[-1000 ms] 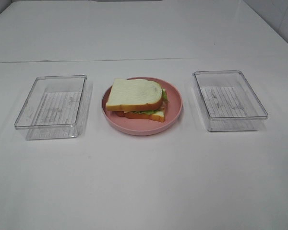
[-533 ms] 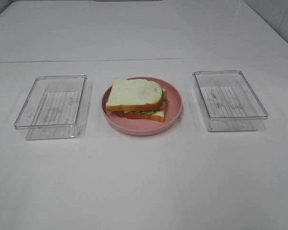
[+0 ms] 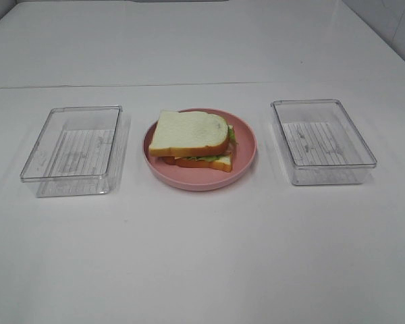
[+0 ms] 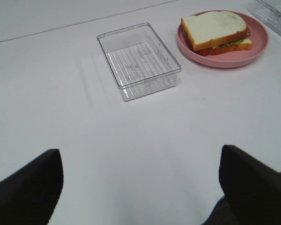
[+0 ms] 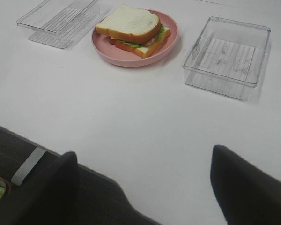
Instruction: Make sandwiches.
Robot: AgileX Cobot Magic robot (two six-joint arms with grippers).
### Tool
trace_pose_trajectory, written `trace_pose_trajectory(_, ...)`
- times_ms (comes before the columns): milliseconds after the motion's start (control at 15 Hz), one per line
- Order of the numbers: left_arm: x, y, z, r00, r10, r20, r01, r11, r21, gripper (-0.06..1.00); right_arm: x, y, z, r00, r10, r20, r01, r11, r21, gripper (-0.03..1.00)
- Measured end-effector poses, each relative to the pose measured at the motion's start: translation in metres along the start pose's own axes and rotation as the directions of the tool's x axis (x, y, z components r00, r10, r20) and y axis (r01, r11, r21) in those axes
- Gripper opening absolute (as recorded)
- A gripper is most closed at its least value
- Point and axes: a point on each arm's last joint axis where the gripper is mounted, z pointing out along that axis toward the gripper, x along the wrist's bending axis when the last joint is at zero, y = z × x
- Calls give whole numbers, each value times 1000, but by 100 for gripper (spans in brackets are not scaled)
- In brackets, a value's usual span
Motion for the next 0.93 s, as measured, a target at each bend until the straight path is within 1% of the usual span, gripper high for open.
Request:
trace_pose_trajectory(467, 0, 0, 0, 1000, 0, 0, 0, 1000, 0, 85, 0, 0, 0, 1000, 0, 1, 0, 1000, -3, 73)
trace_pose_trajectory(533, 0, 0, 0, 1000, 0, 0, 0, 1000, 0, 85, 0, 0, 0, 1000, 5, 6, -5, 1000, -5, 73)
trace_pose_trajectory(600, 0, 0, 0, 1000, -7, -13, 7, 1000, 0, 85, 1, 0, 0, 999, 21, 33, -21, 1000, -7, 73)
trace_pose_trajectory(667, -1, 0, 0, 995, -43, -87, 43, 999, 0, 85, 2, 1, 1, 990, 78, 119, -78, 997, -10, 73)
trace_pose_trajectory(733, -1, 0, 0, 988, -69, -138, 69, 998, -2, 85, 2, 1, 2, 986, 91, 139, -90, 996, -12, 73)
trace_pose_trajectory(800, -1, 0, 0, 983, -82, -165, 82, 997, -4, 85, 2, 2, 2, 976, 120, 184, -119, 993, -16, 73)
trace_pose_trajectory(867, -1, 0, 0, 972, -105, -211, 106, 994, -8, 85, 2, 2, 3, 964, 145, 222, -144, 989, -21, 73)
trace_pose_trajectory(933, -2, 0, -1, 963, -119, -241, 120, 993, -11, 85, 2, 2, 4, 955, 161, 248, -160, 987, -24, 73)
